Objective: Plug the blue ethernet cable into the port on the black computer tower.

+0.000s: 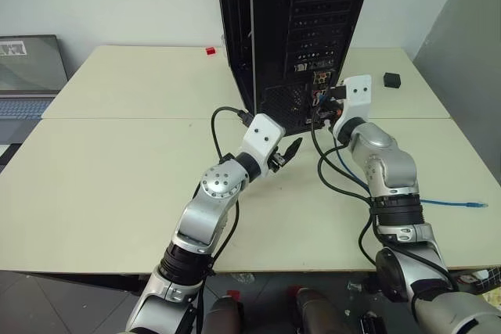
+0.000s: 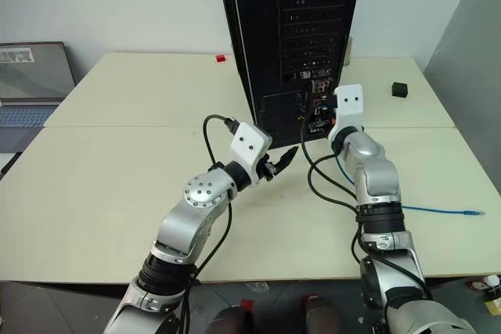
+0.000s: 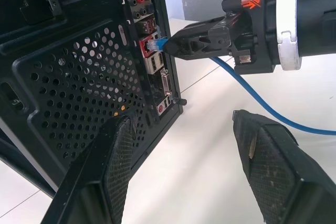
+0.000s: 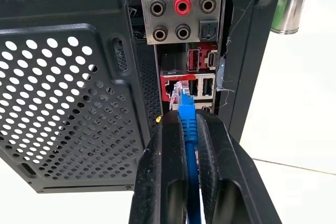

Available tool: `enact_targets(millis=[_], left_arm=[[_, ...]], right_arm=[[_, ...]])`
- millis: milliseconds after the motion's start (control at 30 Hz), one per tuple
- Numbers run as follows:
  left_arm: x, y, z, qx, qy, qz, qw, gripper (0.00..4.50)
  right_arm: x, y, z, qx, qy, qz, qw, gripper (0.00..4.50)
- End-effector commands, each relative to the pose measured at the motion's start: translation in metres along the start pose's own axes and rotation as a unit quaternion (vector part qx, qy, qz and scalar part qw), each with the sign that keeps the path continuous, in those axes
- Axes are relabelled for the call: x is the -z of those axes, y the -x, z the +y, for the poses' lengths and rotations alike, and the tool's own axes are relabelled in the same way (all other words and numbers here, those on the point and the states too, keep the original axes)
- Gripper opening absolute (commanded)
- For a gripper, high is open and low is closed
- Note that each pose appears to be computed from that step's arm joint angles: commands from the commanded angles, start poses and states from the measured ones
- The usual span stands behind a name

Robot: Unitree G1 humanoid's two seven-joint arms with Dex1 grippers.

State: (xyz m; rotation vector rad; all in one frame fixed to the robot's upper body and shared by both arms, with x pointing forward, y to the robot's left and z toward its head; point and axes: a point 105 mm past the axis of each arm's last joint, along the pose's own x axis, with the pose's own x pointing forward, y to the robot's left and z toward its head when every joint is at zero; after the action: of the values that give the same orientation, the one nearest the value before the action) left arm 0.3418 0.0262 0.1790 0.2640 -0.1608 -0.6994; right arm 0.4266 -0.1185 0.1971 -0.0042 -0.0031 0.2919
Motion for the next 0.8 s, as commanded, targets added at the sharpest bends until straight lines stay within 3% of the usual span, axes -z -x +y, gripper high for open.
enact_targets(millis=[33, 800], left_arm=[[-0.014, 0.001, 0.002, -0.004, -0.012, -0.024, 1.0, 3.09], [-0.013, 0.001, 0.001, -0.005, -0.009, -0.024, 1.0, 3.09]], right_arm=[[-0.024, -0.002, 0.014, -0.025, 0.013, -0.032, 0.999, 0.01], [-0.023, -0.01, 0.005, 0.004, 0.035, -0.009, 0.999, 0.01]])
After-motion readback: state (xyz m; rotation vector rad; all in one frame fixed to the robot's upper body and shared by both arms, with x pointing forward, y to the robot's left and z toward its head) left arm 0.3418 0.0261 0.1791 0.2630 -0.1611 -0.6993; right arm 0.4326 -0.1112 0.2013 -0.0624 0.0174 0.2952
